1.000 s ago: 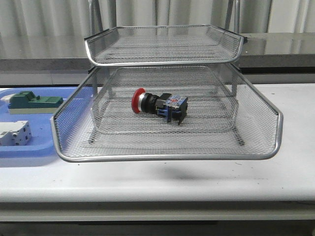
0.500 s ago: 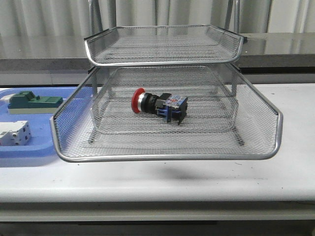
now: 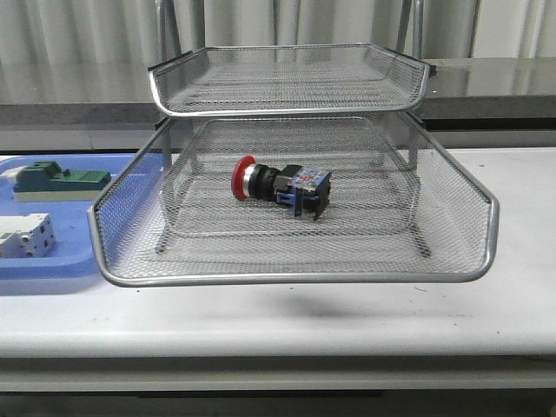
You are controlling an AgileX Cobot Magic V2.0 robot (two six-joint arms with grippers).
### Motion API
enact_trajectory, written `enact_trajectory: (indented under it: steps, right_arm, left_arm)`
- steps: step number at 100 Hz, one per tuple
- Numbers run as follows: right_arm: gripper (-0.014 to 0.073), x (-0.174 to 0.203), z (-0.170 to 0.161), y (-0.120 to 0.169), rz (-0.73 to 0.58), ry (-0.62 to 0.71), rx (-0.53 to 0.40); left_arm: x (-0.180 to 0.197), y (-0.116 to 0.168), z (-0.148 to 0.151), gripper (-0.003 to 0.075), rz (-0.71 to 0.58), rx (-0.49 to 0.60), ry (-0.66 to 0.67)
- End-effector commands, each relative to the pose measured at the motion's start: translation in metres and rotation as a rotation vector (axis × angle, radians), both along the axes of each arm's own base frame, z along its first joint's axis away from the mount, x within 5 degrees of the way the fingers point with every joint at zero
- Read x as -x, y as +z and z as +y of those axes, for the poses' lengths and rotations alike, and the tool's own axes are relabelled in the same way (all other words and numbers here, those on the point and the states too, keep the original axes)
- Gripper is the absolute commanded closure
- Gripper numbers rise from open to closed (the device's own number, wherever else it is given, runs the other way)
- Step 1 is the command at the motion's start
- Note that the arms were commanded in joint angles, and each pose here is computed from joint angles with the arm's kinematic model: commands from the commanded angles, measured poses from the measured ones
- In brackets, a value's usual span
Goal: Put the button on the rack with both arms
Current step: 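Withdraw the left gripper upward away from the rack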
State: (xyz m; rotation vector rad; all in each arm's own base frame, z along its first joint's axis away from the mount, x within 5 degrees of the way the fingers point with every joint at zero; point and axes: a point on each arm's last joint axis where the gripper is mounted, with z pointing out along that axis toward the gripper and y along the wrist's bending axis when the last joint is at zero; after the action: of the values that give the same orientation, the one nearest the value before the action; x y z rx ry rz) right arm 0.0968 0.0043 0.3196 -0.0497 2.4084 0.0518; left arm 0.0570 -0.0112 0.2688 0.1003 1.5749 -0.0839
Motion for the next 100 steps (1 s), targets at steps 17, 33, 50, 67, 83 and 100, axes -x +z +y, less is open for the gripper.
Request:
enact_trajectory:
  steps: [17,33,50,67,83,100]
  right_arm:
    - [0.0665,-0.003,-0.001,0.013,-0.079,-0.006,0.004]
    - [0.0665,-0.003,-0.001,0.013,-0.079,-0.006,0.004]
    - [0.0665,-0.003,-0.001,0.013,-0.079,-0.006,0.004]
    - [0.0665,-0.004,0.0,0.014,-0.095,-0.005,-0.009]
    - [0.0665,-0.007,0.004,0.018,-0.142,0.001,-0.058]
    - [0.0665,-0.017,0.018,0.015,-0.128,0.197,-0.077]
  left_arm:
    - [0.0,0.014,0.004,0.074,-0.08,0.045,0.039]
    - [0.0,0.014,0.004,0.074,-0.08,0.045,0.039]
    - [0.0,0.014,0.004,0.074,-0.08,0.045,0.039]
    - [0.0,0.014,0.004,0.074,-0.08,0.045,0.039]
    - [0.0,0.014,0.004,0.074,-0.08,0.045,0.039]
    - [0.0,0.014,0.004,0.074,-0.08,0.045,0.039]
